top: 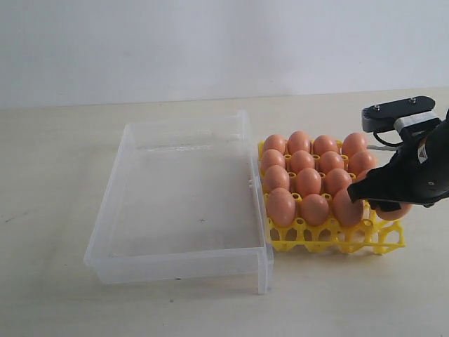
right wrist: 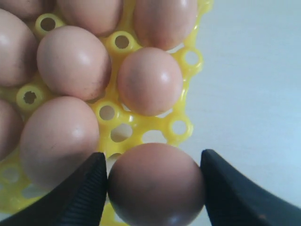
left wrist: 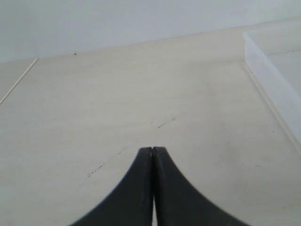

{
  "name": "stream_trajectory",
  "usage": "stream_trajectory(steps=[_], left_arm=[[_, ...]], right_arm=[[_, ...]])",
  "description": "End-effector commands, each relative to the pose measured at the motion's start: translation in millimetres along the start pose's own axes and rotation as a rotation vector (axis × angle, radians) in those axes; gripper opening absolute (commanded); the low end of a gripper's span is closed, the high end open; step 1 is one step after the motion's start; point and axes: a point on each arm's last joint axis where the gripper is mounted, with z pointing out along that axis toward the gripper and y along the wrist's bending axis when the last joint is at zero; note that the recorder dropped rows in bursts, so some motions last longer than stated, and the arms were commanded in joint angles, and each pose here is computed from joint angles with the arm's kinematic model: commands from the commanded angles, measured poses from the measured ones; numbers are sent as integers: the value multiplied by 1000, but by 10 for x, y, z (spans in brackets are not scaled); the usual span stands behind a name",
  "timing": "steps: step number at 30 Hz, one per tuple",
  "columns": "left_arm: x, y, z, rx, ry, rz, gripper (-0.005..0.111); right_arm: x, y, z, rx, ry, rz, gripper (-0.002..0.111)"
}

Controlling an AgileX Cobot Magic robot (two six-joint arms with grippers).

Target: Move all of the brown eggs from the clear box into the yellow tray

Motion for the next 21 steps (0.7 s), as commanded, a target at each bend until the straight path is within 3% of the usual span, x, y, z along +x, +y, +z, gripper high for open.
stream_trajectory(steps=[1, 11, 15, 21], left_arm=[[-21, -2, -4, 6, -13, -5, 0], [-21, -2, -4, 6, -13, -5, 0], [-21, -2, -4, 6, -13, -5, 0], [-21, -2, -4, 6, -13, -5, 0]], right_arm=[[-7, -17, -12, 1, -18, 9, 49], [-23, 1, -13, -14, -35, 50, 49], [-20, 8, -13, -23, -32, 70, 67], [-19, 13, -14, -29, -30, 90, 68]])
